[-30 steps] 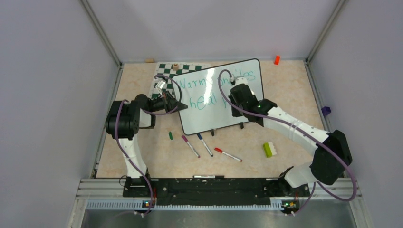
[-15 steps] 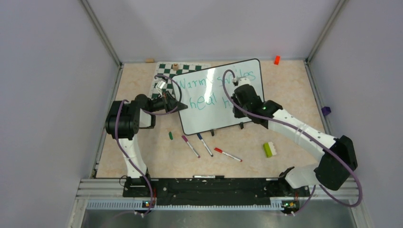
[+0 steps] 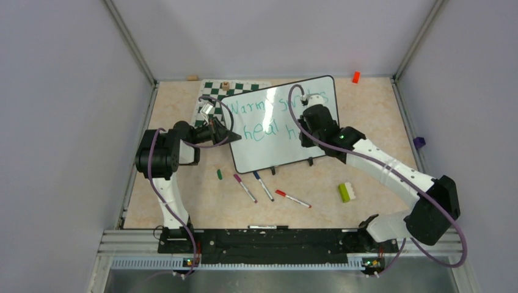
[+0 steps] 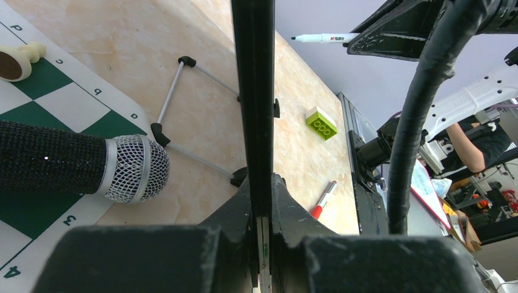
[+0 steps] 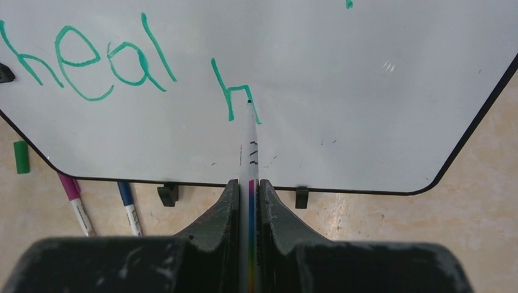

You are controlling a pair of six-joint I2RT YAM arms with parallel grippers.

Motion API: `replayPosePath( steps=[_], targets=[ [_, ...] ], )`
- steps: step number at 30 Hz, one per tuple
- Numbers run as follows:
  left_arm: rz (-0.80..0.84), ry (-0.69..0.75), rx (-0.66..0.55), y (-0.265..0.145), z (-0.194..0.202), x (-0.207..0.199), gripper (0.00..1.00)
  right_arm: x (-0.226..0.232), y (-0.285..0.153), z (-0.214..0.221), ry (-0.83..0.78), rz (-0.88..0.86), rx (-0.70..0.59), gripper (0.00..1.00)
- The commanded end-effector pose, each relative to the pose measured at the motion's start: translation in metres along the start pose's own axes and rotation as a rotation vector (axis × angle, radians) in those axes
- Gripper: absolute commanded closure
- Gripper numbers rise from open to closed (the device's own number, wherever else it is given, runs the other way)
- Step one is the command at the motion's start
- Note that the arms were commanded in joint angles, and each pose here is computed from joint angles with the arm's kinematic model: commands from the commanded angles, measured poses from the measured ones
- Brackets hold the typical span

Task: Write a sentence on the whiteboard

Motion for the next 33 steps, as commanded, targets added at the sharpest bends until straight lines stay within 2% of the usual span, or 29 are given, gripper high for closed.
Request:
replayPosePath(
  steps=[1, 9, 20, 33],
  targets=[
    [0.002, 0.174, -0.048, -0.001, -0.015, 0.0, 1.0, -0.001, 0.008, -0.015, 0.013, 0.023, -0.045, 1.0],
    [0.002, 0.174, -0.048, 0.0, -0.015, 0.0, 1.0, -0.001, 0.023, -0.004, 0.002, 0.037, 0.0, 1.0],
    [0.003, 0.175, -0.047, 0.0, -0.015, 0.0, 1.0, -0.021, 0.023, -0.009, 0.035, 0.13, -0.017, 1.0],
    [0.002, 0.174, -0.048, -0.001, -0.015, 0.0, 1.0, -0.014, 0.026, -0.027, 0.03, 0.086, -0.046, 1.0]
  ],
)
Point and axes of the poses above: each gripper's point midway between its finger pads, its own y axis out along the fingers, its own x axis along the line the jaws close on, z = x × y, the point moved 7 cm from there along -y, back along the fingers, and after that the axes turned 2 degrees about -y, right-handed, at the moved point
